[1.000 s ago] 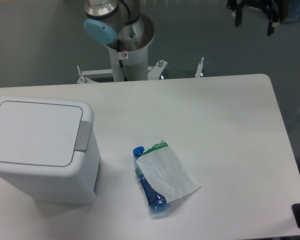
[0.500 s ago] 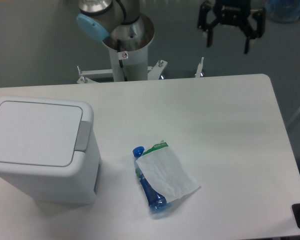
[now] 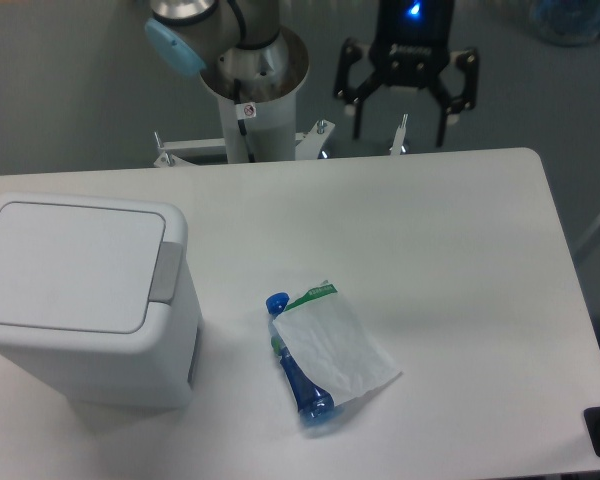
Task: Open the trash can
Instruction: 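Move the open gripper down toward the grey button on the trash can lid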
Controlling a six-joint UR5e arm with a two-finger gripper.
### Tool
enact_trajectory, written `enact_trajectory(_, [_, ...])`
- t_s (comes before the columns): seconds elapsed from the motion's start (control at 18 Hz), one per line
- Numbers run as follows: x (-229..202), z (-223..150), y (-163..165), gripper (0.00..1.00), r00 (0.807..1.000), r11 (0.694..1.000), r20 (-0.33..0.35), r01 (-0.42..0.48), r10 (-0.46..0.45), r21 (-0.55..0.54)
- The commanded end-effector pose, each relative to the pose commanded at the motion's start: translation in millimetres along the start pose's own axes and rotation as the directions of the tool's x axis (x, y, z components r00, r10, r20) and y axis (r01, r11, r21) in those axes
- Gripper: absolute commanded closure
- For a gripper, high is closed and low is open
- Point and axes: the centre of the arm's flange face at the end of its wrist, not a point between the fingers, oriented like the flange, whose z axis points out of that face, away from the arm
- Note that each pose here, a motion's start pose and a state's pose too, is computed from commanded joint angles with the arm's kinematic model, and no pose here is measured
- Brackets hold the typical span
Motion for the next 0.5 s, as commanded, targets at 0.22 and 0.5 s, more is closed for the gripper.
enact_trajectory(0.22, [27,18,-14,0.00,1.000,1.000,-0.028,-0.003,0.004,0.016])
enact_trajectory(0.5, [55,45,-32,0.00,0.998,0.999,-0.056,0.020,-0.018,0.047])
